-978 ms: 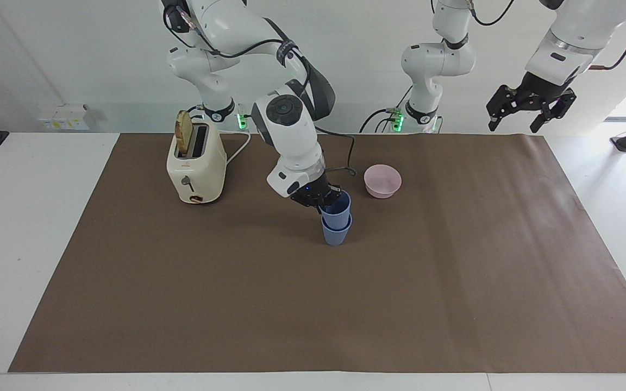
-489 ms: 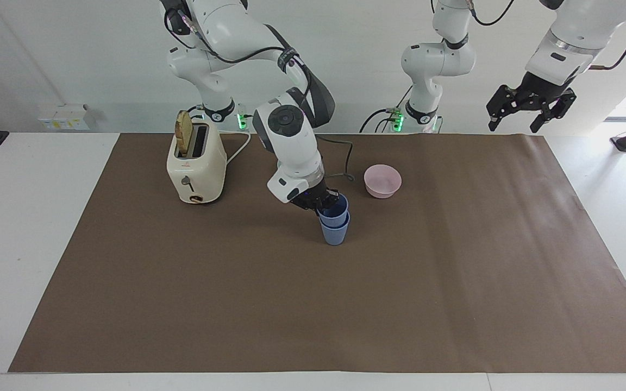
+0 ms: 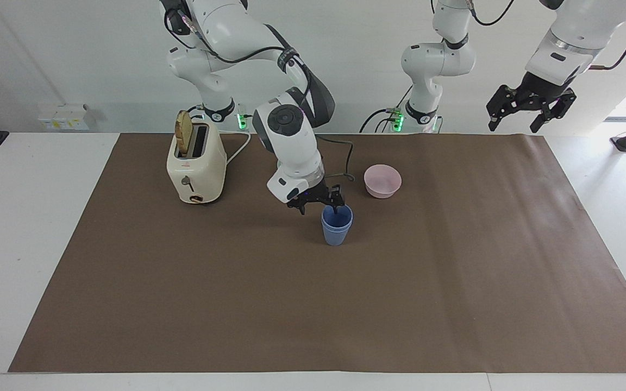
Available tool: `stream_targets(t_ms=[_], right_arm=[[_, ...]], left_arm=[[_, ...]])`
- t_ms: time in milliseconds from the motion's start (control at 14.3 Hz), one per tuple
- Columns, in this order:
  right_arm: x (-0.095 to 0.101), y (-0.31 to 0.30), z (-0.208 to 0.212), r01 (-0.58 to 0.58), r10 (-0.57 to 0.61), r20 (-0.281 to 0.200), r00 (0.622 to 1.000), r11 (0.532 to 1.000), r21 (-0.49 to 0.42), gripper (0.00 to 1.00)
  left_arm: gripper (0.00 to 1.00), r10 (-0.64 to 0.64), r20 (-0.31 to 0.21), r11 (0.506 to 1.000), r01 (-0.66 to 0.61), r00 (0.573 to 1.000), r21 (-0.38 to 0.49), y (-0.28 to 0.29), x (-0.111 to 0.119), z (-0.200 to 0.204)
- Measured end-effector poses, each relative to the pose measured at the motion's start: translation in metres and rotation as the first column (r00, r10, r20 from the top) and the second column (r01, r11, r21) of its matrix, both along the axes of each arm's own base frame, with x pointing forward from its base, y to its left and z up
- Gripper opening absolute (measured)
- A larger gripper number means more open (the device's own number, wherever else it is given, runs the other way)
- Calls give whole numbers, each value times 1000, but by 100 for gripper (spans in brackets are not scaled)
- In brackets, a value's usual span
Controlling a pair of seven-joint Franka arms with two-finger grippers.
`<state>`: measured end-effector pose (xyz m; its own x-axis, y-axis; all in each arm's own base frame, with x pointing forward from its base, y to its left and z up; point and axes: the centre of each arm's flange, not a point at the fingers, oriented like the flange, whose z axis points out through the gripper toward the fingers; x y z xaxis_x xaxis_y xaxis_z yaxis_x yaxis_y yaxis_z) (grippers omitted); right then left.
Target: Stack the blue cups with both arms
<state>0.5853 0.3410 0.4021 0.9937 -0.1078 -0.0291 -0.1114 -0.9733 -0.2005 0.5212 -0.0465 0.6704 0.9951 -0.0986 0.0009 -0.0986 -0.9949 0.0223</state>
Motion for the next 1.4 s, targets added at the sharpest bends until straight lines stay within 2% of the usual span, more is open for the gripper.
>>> stream_targets(t_ms=[140, 279, 419, 629, 908, 1397], right_arm=[[4, -6, 3, -15, 16, 22, 1000, 999, -43, 100], [8, -16, 14, -19, 20, 19, 1000, 997, -75, 100], [13, -33, 39, 0, 1, 12, 1000, 996, -86, 100], [22, -77, 89, 60, -58, 33, 998, 995, -79, 100], [10, -130, 141, 48, -46, 17, 999, 994, -101, 100], [-6, -251, 207, -16, 22, 36, 999, 988, -155, 100]], left_arm=[[100, 0, 0, 1000, 0, 1000, 0, 0, 0, 0], [100, 0, 0, 1000, 0, 1000, 0, 0, 0, 0], [100, 0, 0, 1000, 0, 1000, 0, 0, 0, 0], [100, 0, 0, 1000, 0, 1000, 0, 0, 0, 0], [100, 0, 0, 1000, 0, 1000, 0, 0, 0, 0], [100, 0, 0, 1000, 0, 1000, 0, 0, 0, 0]])
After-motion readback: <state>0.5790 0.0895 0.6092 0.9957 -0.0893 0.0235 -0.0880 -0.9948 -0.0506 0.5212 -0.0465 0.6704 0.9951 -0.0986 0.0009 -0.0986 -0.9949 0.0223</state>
